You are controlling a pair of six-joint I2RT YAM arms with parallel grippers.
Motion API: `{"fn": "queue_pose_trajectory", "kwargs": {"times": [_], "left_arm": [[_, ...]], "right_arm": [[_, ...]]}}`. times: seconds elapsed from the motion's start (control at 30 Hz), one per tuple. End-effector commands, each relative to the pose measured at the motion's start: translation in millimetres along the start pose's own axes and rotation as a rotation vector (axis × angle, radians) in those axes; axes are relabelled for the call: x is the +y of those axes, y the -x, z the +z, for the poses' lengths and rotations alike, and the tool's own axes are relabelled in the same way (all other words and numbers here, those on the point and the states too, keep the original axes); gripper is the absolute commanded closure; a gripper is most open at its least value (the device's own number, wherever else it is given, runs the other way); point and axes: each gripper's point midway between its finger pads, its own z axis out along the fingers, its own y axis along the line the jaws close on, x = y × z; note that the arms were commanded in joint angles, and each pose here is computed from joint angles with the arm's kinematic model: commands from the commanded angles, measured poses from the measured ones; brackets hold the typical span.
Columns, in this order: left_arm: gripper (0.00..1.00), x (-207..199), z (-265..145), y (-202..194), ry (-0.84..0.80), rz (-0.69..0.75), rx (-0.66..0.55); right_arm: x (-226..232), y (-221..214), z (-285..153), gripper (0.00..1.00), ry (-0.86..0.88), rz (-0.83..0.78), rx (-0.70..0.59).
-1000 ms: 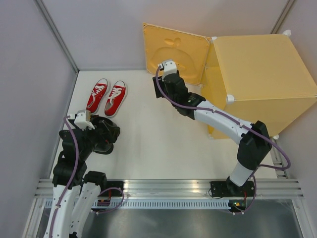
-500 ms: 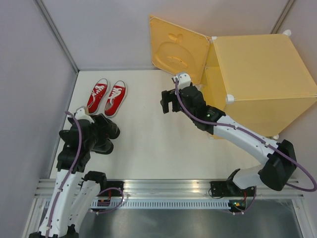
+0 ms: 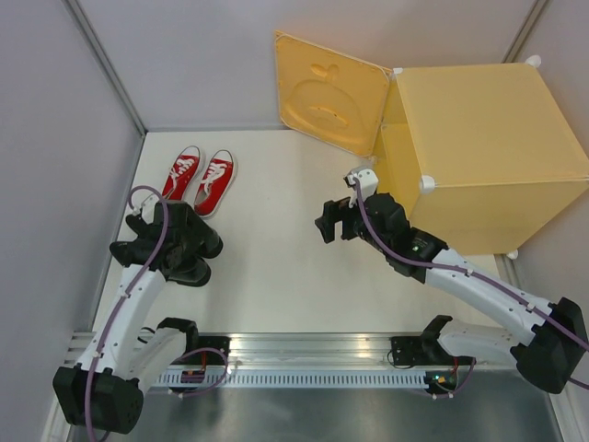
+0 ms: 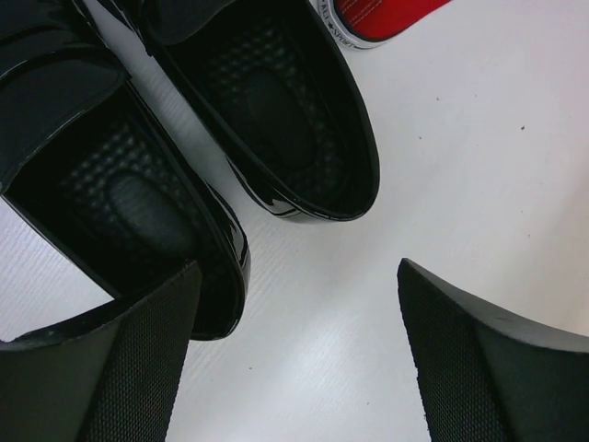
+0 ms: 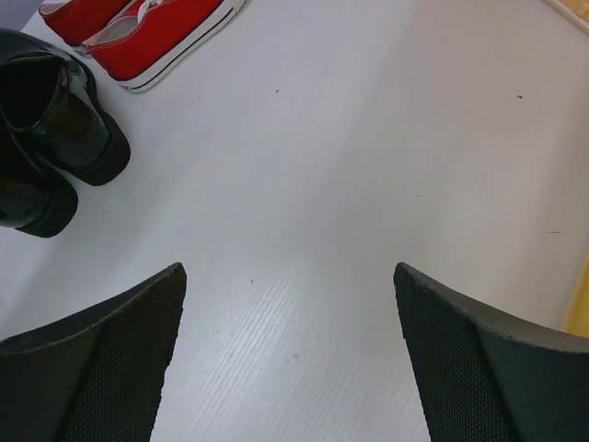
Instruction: Place and organize the shoes in the shoe cabinet
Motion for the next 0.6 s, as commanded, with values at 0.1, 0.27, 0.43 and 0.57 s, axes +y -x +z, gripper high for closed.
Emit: {"fn": "queue_pose_trajectory", "kwargs": {"times": [0.1,0.27,0.43,0.57], "left_arm": [[0.20,6.6,11.1,0.9,0.075,-0.153,-0.025],[0.35,24.2,22.1,-9.6,0.149,-0.176,-0.028],[0.39,39.7,32.6,-17.5,0.207,-0.189,-0.042],[0.42,53.7,44.0,-15.7,0.282,-0.183,-0.072]], "right_arm": [[4.2,3.9,-5.0,0.03,0.028,0.010,-0.031],[0.8,3.6,-9.5,0.03,0.020,0.012,-0.052],[-6.1,-2.0,-9.9,0.04,-0.010,0.002,-0.049],[-6.9,-6.1,-9.5,0.03,-0.013,0.003,-0.037]]}}
